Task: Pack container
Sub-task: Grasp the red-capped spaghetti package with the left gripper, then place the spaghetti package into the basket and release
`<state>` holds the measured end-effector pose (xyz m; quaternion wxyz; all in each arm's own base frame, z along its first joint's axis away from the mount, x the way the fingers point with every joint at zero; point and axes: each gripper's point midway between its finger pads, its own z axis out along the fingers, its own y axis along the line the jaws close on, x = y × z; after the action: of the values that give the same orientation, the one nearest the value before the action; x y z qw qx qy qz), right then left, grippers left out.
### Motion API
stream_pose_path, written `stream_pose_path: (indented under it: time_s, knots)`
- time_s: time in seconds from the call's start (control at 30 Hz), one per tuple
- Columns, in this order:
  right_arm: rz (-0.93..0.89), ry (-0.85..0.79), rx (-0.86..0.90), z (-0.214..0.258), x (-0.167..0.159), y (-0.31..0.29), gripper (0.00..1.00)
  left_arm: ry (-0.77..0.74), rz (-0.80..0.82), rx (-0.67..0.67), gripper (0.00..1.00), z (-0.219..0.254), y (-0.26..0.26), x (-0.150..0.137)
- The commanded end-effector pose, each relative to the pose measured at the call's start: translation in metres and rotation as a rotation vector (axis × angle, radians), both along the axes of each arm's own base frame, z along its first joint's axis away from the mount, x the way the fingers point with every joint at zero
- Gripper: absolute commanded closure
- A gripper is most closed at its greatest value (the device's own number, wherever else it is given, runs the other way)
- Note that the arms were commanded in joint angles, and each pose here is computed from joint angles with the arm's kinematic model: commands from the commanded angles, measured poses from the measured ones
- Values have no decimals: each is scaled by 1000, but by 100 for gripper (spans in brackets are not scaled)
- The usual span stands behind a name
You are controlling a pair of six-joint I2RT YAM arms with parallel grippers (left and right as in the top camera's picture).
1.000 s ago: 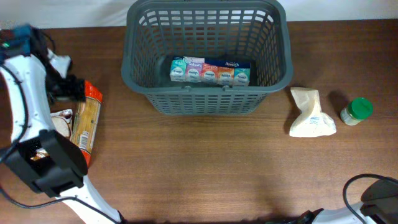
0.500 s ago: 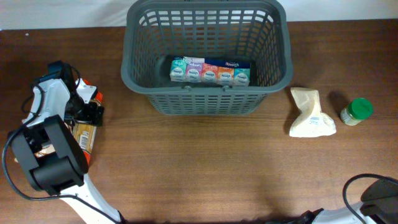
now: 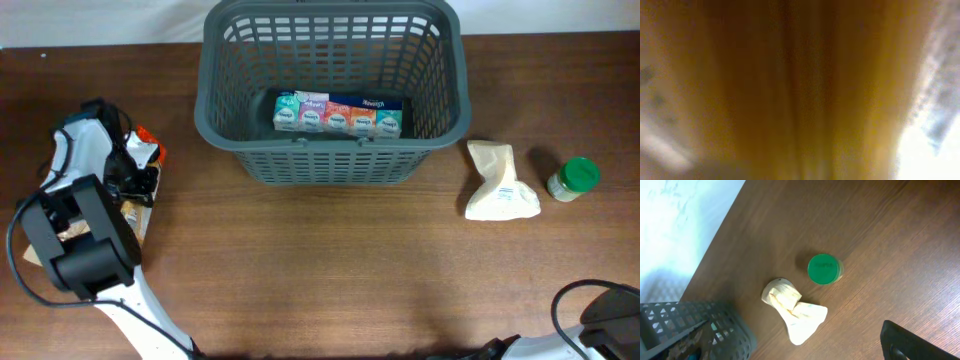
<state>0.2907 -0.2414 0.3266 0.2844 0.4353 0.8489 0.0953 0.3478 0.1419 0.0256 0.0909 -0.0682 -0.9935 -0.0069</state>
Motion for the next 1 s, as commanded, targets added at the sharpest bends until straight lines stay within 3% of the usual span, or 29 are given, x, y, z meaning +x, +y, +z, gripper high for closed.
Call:
stream_pose_path:
  time_s: [0.0, 0.13, 0.3, 0.43, 0.53, 0.63, 0.73, 0.9, 0.97]
  knots:
    - [2, -2, 2, -1, 1, -1, 1, -100, 0, 36, 98, 61, 13, 33]
    - [2, -2, 2, -1, 1, -1, 1, -372, 40, 114, 98, 181, 18, 73]
    - [2, -2, 2, -1, 1, -1, 1, -705, -48, 171, 98, 292, -13, 95]
    - [2, -2, 2, -1, 1, -1, 1, -979, -354, 228, 98, 377, -86, 97]
    - [2, -2, 2, -1, 1, -1, 2, -1064, -600, 237, 98, 404, -144, 93]
    - [2, -2, 2, -1, 1, -1, 1, -1080, -1036, 248, 98, 409, -234, 82]
    - [2, -2, 2, -1, 1, -1, 1, -1064, -1330, 239, 98, 398, -297, 74]
    - [2, -2, 2, -1, 1, -1, 1, -974, -1537, 164, 98, 340, -374, 95]
    - [2, -2, 2, -1, 1, -1, 1, -815, -1603, 107, 99, 268, -397, 111]
